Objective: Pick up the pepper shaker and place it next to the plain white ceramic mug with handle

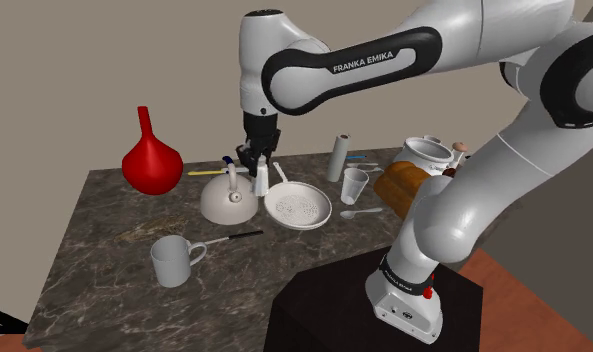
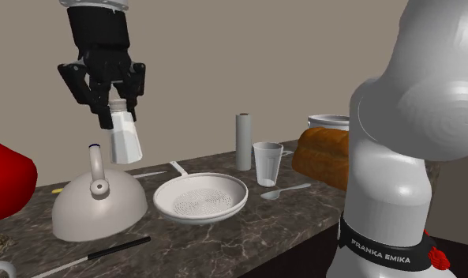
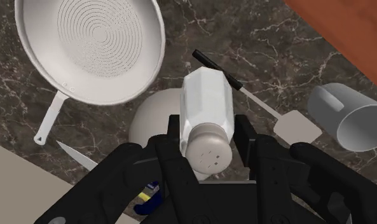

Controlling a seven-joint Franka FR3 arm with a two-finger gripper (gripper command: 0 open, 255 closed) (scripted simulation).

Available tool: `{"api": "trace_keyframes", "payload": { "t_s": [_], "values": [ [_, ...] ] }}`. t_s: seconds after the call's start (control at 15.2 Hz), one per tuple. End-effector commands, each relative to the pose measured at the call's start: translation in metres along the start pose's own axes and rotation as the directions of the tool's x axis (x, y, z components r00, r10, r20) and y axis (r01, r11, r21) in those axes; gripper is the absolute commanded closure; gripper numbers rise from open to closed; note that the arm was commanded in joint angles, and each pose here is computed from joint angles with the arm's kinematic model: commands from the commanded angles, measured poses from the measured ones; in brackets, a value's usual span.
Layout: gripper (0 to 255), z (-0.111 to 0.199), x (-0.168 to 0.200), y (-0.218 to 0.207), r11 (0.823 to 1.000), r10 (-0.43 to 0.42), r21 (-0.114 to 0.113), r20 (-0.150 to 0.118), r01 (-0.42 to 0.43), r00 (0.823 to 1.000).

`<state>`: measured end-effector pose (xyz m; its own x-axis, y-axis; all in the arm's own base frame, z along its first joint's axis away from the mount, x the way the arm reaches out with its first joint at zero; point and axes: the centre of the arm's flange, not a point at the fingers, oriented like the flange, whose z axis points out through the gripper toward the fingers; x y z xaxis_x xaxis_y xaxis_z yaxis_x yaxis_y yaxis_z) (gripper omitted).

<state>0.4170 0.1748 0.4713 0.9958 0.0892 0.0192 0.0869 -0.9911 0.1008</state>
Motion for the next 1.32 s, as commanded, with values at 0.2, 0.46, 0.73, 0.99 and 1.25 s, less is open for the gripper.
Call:
{"api": "trace_keyframes", "payload": {
  "t_s": [0.2,0.46,0.73,0.99,1.25],
  "values": [
    [255,-0.008,0.000,-0.067,1.000,0.001,0.001,0.000,-0.001,1.000],
    [255,-0.014,-0.002,-0.125,1.000,0.001,0.001,0.000,-0.001,1.000],
    [255,0.007,-0.003,-0.127,1.000,0.001,0.001,0.000,-0.001,1.000],
    [255,0.028,-0.003,-0.129,1.000,0.001,0.001,0.000,-0.001,1.000],
    [255,0.049,-0.003,-0.131,1.000,0.001,0.001,0.000,-0.001,1.000]
  ]
}}
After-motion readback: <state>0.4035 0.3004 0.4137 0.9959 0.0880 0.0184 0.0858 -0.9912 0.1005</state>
